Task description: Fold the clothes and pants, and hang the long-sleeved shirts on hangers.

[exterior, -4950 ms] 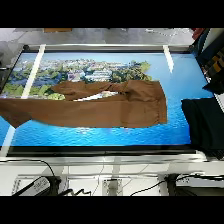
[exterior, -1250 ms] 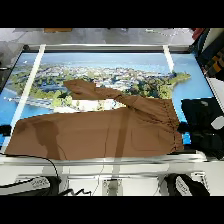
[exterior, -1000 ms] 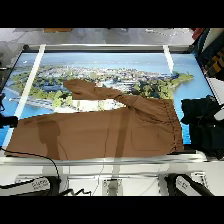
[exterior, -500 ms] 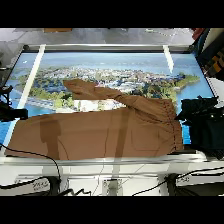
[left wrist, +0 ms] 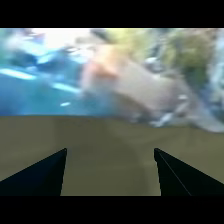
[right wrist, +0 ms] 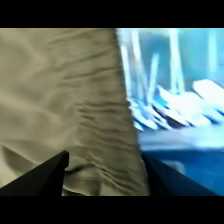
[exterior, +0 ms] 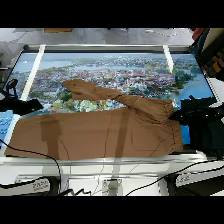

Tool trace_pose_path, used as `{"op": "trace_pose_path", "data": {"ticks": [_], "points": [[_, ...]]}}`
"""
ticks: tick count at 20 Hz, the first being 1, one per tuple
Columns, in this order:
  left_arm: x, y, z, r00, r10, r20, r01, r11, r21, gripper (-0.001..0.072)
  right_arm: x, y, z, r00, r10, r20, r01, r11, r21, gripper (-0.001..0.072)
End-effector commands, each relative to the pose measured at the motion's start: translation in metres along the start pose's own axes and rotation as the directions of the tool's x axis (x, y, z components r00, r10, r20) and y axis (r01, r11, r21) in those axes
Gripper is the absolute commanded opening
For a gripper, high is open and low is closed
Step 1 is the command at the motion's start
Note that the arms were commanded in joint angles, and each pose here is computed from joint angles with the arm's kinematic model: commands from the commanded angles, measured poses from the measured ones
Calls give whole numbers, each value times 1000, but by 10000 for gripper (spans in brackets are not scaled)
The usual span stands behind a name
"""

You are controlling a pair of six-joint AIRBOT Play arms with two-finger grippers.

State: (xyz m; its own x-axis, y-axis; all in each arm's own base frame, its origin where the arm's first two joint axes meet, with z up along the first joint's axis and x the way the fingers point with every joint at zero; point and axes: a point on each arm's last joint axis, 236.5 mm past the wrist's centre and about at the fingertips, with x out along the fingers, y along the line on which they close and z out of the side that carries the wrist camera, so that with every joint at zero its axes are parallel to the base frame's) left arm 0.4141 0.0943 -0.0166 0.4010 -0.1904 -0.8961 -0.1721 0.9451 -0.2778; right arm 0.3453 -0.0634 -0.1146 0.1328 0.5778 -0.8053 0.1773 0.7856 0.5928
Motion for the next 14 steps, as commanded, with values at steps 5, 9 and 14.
{"op": "trace_pose_path", "data": {"ticks": [5,9,14], "points": [[46,-86,1,979,-202,-25,203,979,14,618,1,25,23,989,116,91,-105,987,-124,81],[80,-119,2,970,-244,-15,244,970,9,618,1,24,25,989,113,99,-100,987,-123,29],[121,-118,32,974,-197,112,200,980,-15,618,1,25,23,989,118,93,-106,987,-124,29]]}}
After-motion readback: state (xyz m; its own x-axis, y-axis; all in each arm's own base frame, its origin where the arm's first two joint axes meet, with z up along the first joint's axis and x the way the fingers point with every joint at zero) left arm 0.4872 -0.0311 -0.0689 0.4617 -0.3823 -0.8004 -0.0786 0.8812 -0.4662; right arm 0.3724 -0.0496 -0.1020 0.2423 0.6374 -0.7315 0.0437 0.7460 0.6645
